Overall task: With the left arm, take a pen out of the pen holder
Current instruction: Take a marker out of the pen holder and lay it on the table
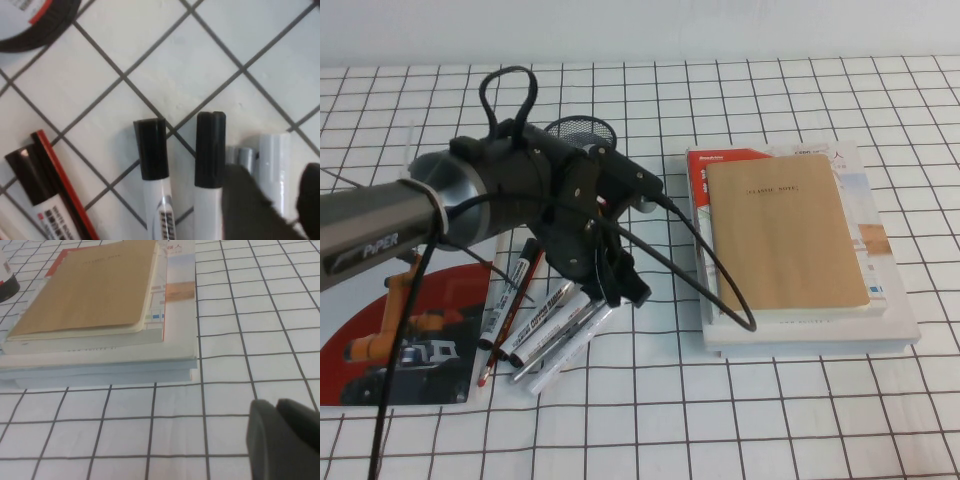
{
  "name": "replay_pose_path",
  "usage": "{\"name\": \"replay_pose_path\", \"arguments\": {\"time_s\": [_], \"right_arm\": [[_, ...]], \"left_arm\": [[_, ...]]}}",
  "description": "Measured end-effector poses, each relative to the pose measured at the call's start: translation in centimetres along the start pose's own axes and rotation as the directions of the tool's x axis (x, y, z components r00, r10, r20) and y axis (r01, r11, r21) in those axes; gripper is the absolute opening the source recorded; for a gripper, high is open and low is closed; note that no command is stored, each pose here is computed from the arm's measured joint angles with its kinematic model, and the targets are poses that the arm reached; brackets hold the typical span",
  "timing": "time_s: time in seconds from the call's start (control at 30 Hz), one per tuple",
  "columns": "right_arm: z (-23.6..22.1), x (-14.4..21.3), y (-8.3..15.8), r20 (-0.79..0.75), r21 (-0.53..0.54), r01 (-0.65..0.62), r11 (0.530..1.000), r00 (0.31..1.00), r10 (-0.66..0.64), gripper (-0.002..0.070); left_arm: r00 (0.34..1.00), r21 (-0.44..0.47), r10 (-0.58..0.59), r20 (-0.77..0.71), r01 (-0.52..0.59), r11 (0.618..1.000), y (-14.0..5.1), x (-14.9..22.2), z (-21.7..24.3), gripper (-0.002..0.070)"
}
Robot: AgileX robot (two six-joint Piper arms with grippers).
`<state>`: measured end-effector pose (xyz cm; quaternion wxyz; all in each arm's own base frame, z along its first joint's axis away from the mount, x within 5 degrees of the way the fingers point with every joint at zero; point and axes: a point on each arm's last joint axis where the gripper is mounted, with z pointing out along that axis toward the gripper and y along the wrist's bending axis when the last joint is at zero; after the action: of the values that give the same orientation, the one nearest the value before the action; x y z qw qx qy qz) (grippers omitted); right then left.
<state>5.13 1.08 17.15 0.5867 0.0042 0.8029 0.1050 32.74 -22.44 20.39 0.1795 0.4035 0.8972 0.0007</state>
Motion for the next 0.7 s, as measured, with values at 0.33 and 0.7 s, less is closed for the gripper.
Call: {"name": "replay_pose_path", "arguments": {"time_s": [0.33,0.7], "right_arm": [[0.0,0.0,0.0,0.000,0.000,0.000,1.000,1.000,0.000,-0.0014],[0.0,0.0,0.0,0.000,0.000,0.000,1.000,1.000,0.000,-0.0014]], "left_arm": [[0.977,0.037,-0.081,0.198,0.075,0.996,-0.1,0.3,-8.3,0.0004],[0.830,0.035,-0.150,0.537,0.156,0.987,-2.0,10.1,-17.3,0.0000]]}}
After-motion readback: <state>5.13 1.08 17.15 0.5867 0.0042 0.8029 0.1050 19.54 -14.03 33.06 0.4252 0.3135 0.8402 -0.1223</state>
